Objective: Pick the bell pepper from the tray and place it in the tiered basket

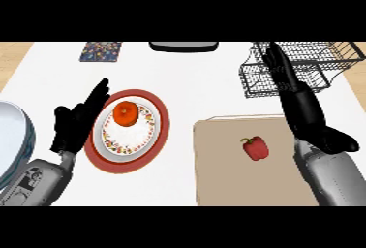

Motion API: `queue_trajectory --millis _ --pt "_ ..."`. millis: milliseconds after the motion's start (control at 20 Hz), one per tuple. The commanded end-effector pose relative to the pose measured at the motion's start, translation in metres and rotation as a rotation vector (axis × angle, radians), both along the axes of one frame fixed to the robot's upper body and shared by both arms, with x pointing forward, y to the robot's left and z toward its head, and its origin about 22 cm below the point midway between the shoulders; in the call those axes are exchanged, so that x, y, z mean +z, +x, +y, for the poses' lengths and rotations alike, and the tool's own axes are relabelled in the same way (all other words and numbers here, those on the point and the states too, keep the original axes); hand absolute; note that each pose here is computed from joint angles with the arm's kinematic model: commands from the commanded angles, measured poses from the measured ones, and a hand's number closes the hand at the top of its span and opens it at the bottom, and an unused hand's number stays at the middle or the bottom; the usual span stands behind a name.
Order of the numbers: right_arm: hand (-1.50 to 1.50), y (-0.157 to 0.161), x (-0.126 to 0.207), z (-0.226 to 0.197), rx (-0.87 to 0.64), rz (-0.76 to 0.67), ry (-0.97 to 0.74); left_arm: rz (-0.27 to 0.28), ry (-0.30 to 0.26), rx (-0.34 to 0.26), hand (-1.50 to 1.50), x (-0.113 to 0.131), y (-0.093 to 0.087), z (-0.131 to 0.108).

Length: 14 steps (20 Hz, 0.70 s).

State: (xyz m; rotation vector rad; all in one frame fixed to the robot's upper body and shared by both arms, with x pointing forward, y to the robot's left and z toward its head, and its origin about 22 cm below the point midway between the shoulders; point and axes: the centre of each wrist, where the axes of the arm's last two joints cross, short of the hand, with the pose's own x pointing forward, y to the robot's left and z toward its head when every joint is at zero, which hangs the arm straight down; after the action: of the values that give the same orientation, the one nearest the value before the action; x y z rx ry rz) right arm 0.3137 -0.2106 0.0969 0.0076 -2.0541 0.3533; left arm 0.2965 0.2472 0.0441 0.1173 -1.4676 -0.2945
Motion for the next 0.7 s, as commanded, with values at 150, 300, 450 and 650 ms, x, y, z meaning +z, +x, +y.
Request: queue_trajectory --millis 150,300,450,650 --pt "1.5 -0.037 -0.048 -0.053 0.171 -0.164 0.266 0.02 -0.133 0.029 0.0 -0.001 0.001 0.001" --pt "1.5 -0.052 -0.086 -0.113 -0.327 -0.04 0.26 0.082 -0.211 0.024 0.0 -0.018 -0.012 -0.014" --pt "-1.5 -0.066 -0.135 -0.098 -0.298 -0.047 0.614 0.075 -0.256 -0.028 0.0 -0.017 -0.011 -0.028" --pt "-1.5 -0.087 -0.175 -0.122 -0.078 -0.16 0.429 0.092 -0.237 -0.023 0.0 -0.028 -0.011 -0.028"
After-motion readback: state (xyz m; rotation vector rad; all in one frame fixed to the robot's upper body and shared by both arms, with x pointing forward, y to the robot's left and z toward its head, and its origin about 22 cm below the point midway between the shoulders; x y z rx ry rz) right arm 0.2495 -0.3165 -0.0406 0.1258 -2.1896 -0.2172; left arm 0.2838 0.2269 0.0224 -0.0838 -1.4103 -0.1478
